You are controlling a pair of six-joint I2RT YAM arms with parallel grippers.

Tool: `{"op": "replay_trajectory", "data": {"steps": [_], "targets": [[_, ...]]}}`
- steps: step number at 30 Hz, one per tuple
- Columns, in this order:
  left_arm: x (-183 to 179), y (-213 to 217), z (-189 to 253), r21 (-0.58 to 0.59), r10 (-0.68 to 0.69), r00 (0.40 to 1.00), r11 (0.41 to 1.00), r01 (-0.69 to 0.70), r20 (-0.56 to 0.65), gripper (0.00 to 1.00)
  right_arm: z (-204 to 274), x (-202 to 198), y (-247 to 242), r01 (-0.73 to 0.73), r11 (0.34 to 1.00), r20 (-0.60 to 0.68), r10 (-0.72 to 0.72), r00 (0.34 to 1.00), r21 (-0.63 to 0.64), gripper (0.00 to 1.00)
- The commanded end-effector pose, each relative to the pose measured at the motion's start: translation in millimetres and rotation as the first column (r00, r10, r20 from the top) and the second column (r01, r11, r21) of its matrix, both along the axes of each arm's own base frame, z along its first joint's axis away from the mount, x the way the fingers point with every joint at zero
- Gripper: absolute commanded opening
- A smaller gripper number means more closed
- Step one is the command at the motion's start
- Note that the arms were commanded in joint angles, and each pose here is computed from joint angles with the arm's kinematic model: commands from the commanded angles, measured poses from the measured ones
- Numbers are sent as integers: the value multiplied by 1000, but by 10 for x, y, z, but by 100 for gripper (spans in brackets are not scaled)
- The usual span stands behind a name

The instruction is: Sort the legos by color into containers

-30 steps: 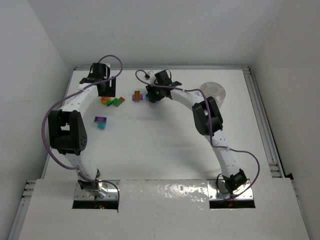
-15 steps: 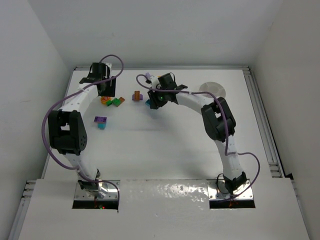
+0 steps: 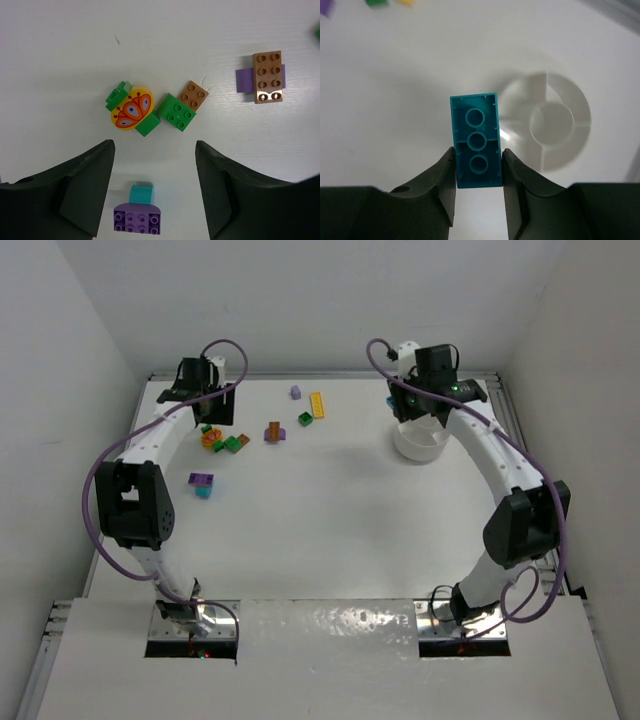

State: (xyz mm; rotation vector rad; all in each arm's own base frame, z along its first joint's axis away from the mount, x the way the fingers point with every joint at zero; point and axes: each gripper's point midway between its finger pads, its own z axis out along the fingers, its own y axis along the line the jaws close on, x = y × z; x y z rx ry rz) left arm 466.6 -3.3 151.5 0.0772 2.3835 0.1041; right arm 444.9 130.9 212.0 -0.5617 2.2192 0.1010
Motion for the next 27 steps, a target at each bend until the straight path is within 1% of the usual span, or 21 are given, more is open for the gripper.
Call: {"op": "replay_trajectory", "data": {"steps": [1,4,5,6,7,8,9,10,11,14,17,20,27], "targets": [[172,34,238,-15,7,997,1000,-5,83,63,-222,-265,-283,-24,984,-141,-1,990,-176,0],[184,40,229,-12,8,996,1000,-7,87,63,-206,-277,-372,21,980,-180,-57,982,-197,0],[184,35,222,-12,8,996,1000,-7,88,63,-227,-263,-501,66,967,-162,-109,981,-247,0],[183,34,232,-13,9,996,1000,-8,91,63,-244,-253,-575,88,958,-142,-131,981,-272,0],[186,36,227,-13,12,996,1000,-10,91,63,-437,-330,-661,67,943,-160,-124,979,-325,0],[185,43,230,-15,14,996,1000,-13,92,63,-365,-242,-687,82,940,-82,-116,990,-330,0],[185,37,227,-12,11,996,1000,-10,92,63,-561,-321,-783,51,924,-99,-95,991,-380,0],[184,40,230,-10,11,996,1000,-10,94,63,-580,-301,-806,48,921,-74,-83,994,-386,0],[177,43,221,-8,10,996,1000,-10,92,64,-514,-214,-817,65,922,-9,-74,997,-382,0],[170,69,199,4,18,996,1000,-18,89,64,-608,-135,-904,78,911,50,-63,997,-404,0],[165,68,164,2,20,996,1000,-20,84,64,-759,-70,-913,49,905,42,-34,999,-423,0],[169,70,190,1,22,996,1000,-22,91,64,-776,17,-967,86,895,48,-72,996,-438,0],[134,113,180,24,29,996,999,-31,85,64,-704,96,-856,58,915,56,-39,998,-398,0]]}}
